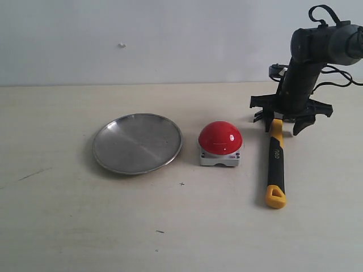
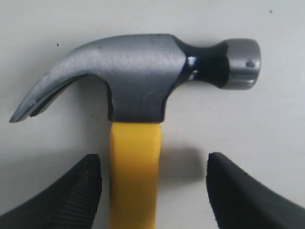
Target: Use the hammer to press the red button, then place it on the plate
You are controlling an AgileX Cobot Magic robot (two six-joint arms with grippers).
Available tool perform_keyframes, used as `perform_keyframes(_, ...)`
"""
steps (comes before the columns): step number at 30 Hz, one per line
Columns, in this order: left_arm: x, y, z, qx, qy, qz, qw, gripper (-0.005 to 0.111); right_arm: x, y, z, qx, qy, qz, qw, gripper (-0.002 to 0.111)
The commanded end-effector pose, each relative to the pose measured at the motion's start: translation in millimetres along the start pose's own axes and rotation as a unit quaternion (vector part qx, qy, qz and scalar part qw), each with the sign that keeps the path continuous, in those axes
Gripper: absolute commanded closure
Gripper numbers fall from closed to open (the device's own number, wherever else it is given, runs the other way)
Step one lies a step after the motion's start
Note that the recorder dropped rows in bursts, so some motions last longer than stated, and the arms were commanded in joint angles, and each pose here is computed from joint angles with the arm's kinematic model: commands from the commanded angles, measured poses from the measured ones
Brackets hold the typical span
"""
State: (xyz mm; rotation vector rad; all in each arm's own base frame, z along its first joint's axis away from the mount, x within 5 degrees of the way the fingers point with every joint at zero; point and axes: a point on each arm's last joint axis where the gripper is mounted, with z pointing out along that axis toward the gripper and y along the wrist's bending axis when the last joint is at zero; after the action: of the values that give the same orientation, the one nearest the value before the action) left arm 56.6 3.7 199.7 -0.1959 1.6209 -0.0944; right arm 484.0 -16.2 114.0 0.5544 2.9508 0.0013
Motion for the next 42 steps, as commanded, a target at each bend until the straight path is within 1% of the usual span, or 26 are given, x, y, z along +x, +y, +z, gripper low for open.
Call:
perform_keyframes(1,-0.7,-0.1,-0.4,0.001,-0.004,-0.002,1.0,0.107,-3.1,1.2,6.9,-0.005,0.015,0.0,1.0,0.046)
perform_keyframes(4,-0.7,-0.1,-0.4,0.001,-0.004,-0.002,1.0,0.107,-4.7,1.7,8.3,-0.005,0.016,0.002,1.0,0.051)
perform_keyframes(7,-0.7,-0.1,-0.4,0.001,-0.004,-0.002,1.0,0.107,-4.5,1.7,8.3,-0.005,0.017,0.003,1.0,0.063)
perform_keyframes(10,-0.7,-0.1,-0.4,0.001,-0.004,-0.002,1.0,0.107,-4.3,1.6,8.3,-0.004,0.018,0.004,1.0,0.08)
perform_keyframes(13,-0.7,-0.1,-0.4,0.001,-0.004,-0.002,1.0,0.107,-5.3,2.0,8.3,-0.006,0.012,0.002,1.0,0.103)
perform_keyframes(14,-0.7,-0.1,-0.4,0.001,-0.004,-0.002,1.0,0.107,-5.7,2.1,8.3,-0.007,0.01,-0.001,1.0,0.108)
perform_keyframes(20,-0.7,-0.1,-0.4,0.001,-0.004,-0.002,1.0,0.107,-8.8,3.0,-1.6,-0.013,-0.008,-0.015,1.0,0.108)
perform_keyframes(28,-0.7,-0.1,-0.4,0.001,-0.004,-0.002,1.0,0.107,-14.9,4.4,-55.1,-0.032,-0.066,-0.057,0.996,0.108)
perform_keyframes(32,-0.7,-0.1,-0.4,0.001,-0.004,-0.002,1.0,0.107,-14.3,6.3,-68.9,-0.045,-0.075,-0.078,0.993,0.108)
perform_keyframes(37,-0.7,-0.1,-0.4,0.001,-0.004,-0.002,1.0,0.107,-11.7,16.3,-85.5,-0.107,-0.081,-0.086,0.987,0.108)
perform_keyframes(42,-0.7,-0.1,-0.4,0.001,-0.004,-0.002,1.0,0.107,-10.9,26.4,-114.1,-0.172,-0.117,-0.113,0.972,0.108)
